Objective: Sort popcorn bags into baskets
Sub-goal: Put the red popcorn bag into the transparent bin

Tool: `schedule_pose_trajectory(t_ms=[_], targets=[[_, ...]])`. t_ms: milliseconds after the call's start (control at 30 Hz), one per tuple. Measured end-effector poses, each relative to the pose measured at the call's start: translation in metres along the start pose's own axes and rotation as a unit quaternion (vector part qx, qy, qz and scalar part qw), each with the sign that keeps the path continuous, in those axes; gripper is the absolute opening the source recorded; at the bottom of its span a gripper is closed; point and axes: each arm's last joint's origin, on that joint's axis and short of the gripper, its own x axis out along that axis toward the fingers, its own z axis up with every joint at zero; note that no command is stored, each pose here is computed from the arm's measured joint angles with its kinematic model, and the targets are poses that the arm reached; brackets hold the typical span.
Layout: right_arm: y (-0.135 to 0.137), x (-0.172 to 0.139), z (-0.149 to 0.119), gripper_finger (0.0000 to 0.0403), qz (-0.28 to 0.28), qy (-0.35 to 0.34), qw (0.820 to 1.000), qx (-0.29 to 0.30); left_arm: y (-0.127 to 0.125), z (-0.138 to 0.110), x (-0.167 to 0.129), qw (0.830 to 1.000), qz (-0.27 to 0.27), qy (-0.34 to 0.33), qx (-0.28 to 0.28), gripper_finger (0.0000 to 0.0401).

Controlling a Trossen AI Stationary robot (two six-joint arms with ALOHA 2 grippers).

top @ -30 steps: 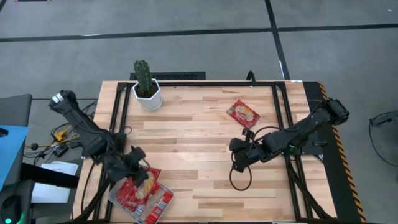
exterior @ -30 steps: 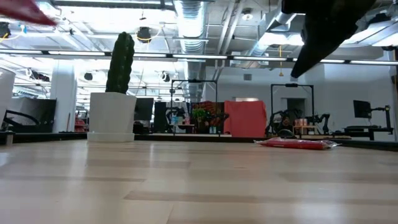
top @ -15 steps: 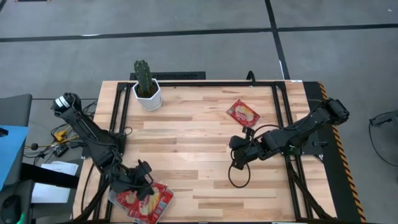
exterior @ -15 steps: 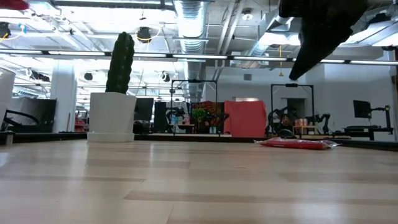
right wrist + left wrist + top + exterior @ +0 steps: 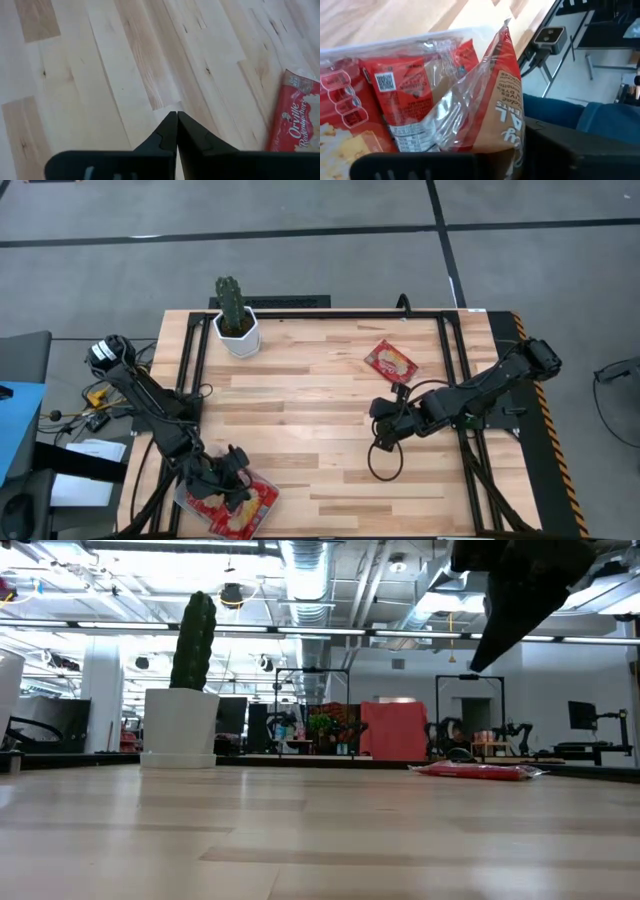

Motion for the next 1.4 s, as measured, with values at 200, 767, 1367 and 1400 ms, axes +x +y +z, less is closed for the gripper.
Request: schedule_pose_trajectory(t_ms=[200,767,1367,1400], targets=[[0.000,0.000,0.000,0.0021,-0.001,0.002,1.000,-0.001,0.000,0.000,0.000,1.000,0.001,0.001,0.004,0.0090],[-0.011,0.006,0.005,0.0025,-0.020,0.010,1.000,0.021,0.011,0.034,-0.035,0.998,0.062,-0.020,-0.012,0.0224],[-0.157,0.069,0.014,0.0009,-0.198,0.079,0.952,0.221,0.023,0.198,-0.060,0.959,0.008,-0.274,0.076,0.0224],[-0.162,0.073,0.008,0.0010,-0.203,0.084,0.949,0.228,0.027,0.210,-0.053,0.958,0.005,-0.276,0.077,0.0224]])
